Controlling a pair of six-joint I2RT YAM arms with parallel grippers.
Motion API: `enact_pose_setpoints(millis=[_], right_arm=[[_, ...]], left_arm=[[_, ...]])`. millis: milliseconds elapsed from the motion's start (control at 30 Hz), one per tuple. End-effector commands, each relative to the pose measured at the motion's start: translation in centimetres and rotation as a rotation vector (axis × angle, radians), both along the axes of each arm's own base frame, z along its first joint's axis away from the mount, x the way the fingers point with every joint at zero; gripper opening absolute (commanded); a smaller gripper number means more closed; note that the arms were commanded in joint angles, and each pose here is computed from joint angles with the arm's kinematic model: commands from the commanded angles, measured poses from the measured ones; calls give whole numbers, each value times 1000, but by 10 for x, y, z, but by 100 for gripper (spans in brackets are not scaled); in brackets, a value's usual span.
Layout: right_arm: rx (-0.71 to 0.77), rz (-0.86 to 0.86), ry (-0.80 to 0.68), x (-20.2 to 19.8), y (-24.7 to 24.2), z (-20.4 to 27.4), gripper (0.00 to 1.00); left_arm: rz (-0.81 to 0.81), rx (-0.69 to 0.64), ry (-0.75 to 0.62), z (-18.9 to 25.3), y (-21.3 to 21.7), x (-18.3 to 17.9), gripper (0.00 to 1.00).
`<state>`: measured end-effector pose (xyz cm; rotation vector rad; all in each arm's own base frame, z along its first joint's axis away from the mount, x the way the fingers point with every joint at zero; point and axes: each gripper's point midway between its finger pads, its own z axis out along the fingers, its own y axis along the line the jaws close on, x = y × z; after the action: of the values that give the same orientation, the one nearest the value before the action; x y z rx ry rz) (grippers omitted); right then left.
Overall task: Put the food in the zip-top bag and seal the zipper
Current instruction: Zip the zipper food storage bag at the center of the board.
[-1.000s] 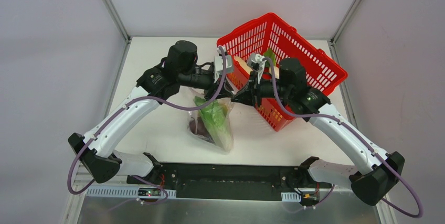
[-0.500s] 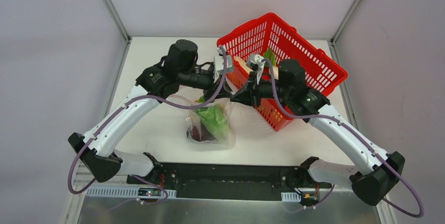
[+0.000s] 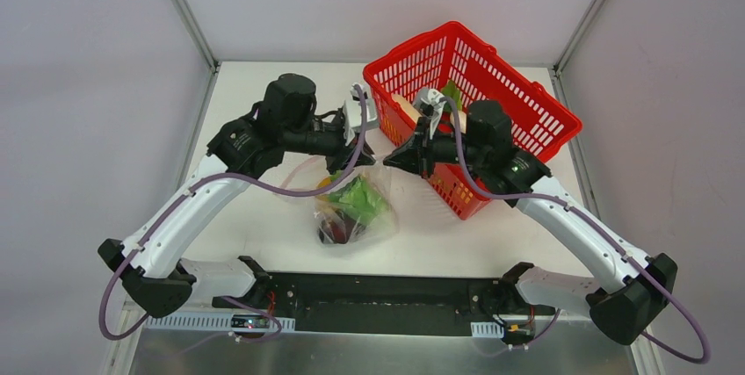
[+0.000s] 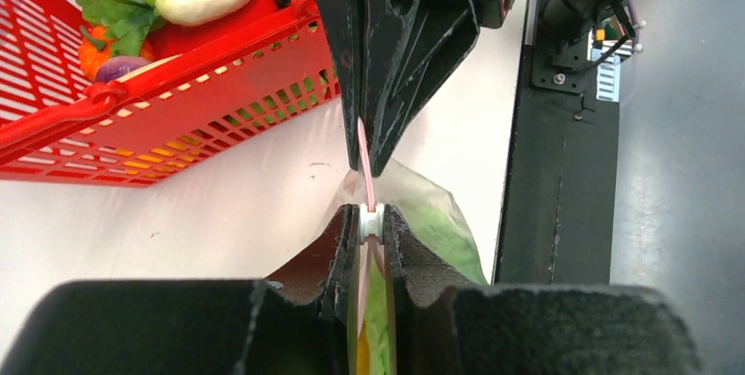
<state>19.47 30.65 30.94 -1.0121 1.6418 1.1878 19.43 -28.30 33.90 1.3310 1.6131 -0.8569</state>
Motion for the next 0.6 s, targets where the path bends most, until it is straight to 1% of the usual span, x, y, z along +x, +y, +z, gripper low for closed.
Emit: enact_pose_setpoints(millis=[0,367,567], right_arm=[[19,-97,-62,13,-11,12,0],[-19,-171,-55,23,-24,1,0],[-24,-182,-41,27,-26,-3,0]], left_arm=[[49,12,-45,9,24,-8,0],[125,-7,-85,16,44,-14,0],[149,-24,-91,17,51,-19,0]])
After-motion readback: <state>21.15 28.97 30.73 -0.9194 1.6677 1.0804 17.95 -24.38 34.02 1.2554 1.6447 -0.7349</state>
